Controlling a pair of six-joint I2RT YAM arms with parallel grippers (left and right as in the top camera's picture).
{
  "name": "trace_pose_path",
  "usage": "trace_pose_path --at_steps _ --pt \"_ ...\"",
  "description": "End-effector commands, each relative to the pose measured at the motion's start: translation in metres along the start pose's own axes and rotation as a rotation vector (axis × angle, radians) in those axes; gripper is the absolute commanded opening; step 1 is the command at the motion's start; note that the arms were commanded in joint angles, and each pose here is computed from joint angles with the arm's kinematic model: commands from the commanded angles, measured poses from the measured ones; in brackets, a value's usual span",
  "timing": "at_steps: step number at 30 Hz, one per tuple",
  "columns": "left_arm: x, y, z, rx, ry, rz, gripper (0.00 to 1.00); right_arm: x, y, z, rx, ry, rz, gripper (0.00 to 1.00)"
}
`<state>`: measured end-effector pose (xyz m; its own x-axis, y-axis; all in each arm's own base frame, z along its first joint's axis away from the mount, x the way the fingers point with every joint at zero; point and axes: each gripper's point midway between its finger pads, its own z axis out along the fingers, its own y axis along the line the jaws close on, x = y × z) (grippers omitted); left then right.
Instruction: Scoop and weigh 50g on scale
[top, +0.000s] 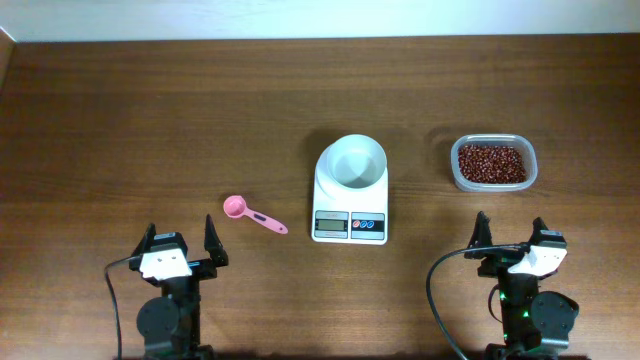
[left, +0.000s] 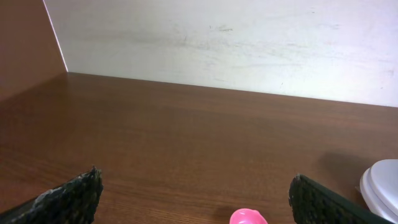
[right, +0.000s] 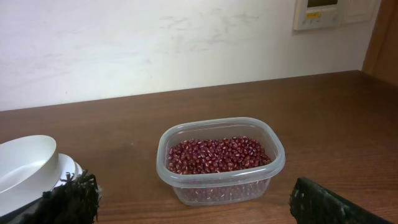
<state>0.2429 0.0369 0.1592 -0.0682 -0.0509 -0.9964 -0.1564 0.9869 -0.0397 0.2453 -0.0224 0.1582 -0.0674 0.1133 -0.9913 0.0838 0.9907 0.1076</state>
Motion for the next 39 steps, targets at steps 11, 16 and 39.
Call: trace_pose_path --at_steps 11,16,39 --pt "0.003 0.0 0.0 0.002 0.005 0.019 0.99 0.003 -0.001 0.0 0.005 0.005 0.0 0.99" --pt "0.002 -0.008 0.0 0.049 0.003 0.018 0.99 0.003 -0.001 0.0 0.005 0.005 0.0 0.99" --pt "-0.102 -0.029 -0.011 0.145 0.091 -0.003 0.99 0.003 -0.001 0.0 0.005 0.005 0.0 0.99"
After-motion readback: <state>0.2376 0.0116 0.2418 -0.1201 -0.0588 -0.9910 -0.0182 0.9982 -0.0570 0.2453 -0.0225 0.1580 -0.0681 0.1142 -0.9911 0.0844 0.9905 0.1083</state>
